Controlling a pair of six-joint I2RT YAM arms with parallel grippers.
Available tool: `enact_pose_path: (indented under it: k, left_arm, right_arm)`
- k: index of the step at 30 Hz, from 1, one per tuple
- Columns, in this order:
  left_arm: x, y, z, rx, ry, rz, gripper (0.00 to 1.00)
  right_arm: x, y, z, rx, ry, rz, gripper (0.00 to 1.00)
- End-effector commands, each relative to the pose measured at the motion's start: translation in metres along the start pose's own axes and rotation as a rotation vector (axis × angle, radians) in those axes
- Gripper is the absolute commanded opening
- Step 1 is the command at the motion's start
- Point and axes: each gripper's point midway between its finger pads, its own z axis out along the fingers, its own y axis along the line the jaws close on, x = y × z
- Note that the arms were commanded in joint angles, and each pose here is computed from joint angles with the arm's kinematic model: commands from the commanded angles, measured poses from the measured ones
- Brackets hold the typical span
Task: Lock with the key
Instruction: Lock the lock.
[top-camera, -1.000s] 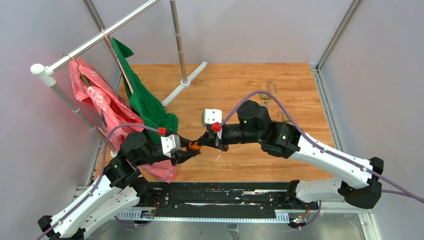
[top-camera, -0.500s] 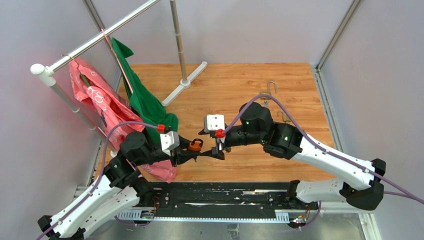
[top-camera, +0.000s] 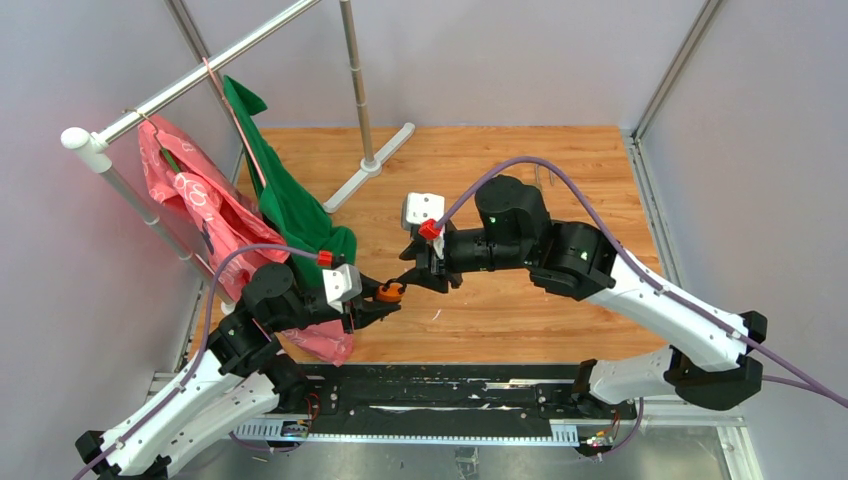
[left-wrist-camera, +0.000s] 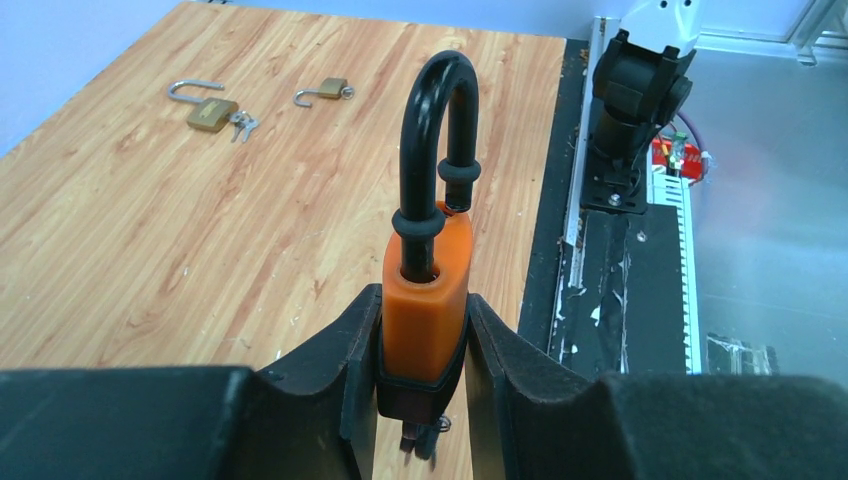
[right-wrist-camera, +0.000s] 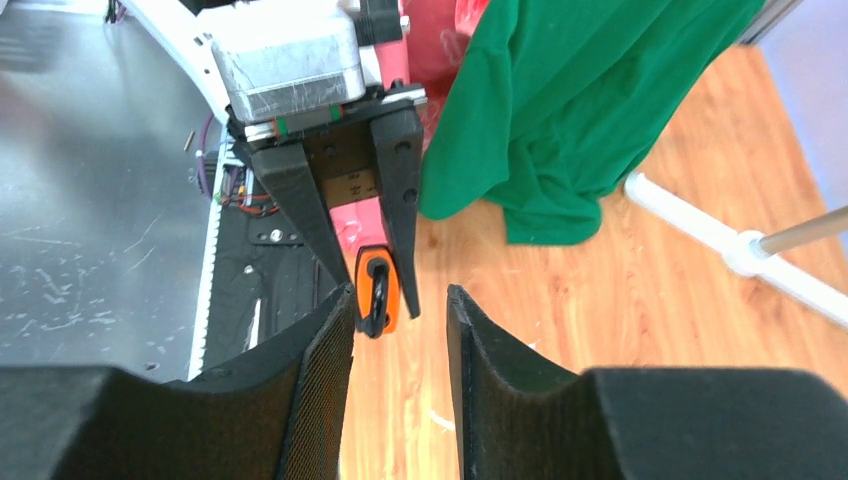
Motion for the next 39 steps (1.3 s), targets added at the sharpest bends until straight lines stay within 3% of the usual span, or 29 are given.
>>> enact_pose_path:
  k: [1,8,11,15,32,39]
  left_arm:
    - [-0.013,0.004,0.000,-0.013,-0.042,0.043,0.00]
    - [-0.013,0.003,0.001,-0.009,-0.039,0.039,0.00]
    - [-0.013,0.003,0.001,-0.007,-0.041,0.039,0.00]
    - [-0.015,0.001,0.001,0.003,-0.047,0.041,0.00]
    - [-0.066,-0.012,-0.004,0.064,-0.219,0.073,0.00]
    - [-0.121,-0.005,-0.014,0.007,-0.392,0.124,0.00]
  right_arm:
    - [0.020,0.003,-0.005,0.003,0.097,0.087,0.39]
    - [0.032,0.011,0.004,-0.046,0.139,0.120,0.39]
    - [0.036,0.007,0.009,-0.031,0.149,0.125,0.28]
    - [0.036,0.003,0.012,-0.012,0.134,0.121,0.01]
    - [0.066,0.024,0.026,-0.142,0.053,0.012,0.00]
    - [0.112,0.039,0.037,-0.202,0.080,0.059,0.00]
